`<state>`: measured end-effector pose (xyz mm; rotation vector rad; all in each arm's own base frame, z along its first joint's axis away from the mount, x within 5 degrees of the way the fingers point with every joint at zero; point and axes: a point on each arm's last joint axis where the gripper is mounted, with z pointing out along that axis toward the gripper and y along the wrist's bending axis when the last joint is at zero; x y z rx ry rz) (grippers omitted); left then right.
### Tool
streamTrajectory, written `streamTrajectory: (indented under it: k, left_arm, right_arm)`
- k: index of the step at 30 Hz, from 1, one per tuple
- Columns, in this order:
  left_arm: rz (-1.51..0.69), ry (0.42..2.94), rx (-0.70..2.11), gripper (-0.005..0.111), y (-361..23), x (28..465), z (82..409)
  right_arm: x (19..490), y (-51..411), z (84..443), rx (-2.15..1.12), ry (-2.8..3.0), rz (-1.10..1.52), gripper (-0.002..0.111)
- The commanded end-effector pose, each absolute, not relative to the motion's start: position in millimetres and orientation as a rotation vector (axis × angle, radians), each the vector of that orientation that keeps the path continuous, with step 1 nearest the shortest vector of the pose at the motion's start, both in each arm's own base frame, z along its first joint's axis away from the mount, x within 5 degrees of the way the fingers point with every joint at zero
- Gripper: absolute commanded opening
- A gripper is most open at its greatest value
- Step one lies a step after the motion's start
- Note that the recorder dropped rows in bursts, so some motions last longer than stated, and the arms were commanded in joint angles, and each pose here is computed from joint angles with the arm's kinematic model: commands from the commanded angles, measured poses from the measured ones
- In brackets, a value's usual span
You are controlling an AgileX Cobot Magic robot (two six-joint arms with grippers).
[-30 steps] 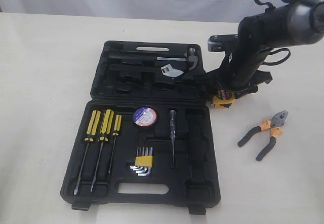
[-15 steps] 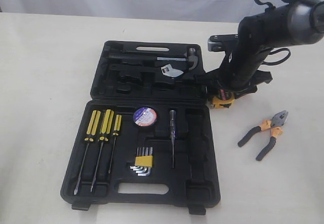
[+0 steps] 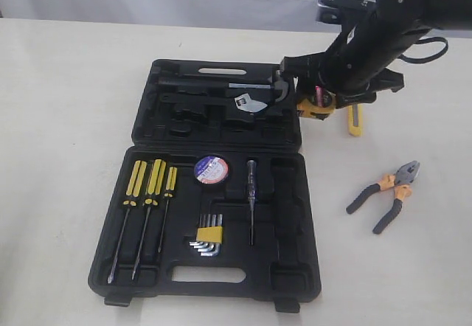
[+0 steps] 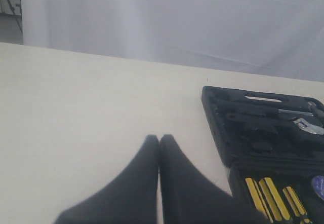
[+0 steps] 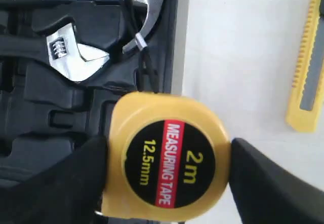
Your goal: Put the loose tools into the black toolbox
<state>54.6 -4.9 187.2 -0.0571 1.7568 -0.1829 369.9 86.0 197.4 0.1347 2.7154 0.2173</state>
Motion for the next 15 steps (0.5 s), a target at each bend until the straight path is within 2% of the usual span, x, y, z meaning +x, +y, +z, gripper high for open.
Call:
streamTrajectory:
  k: [1, 5, 15]
  left_arm:
    - [-0.183, 1.757, -0.049, 0.0, -5, 55, 189]
    - [-0.183, 1.757, -0.049, 0.0, -5, 55, 189]
    - [-0.183, 1.757, -0.049, 0.0, -5, 55, 189]
  right_arm:
    - [376, 108, 207, 0.06, 2.707, 0.242, -0.001]
    - [393, 140, 202, -0.089, 2.783, 0.178, -0.001]
    - [409, 145, 169, -0.103, 2.918, 0.102, -0.001]
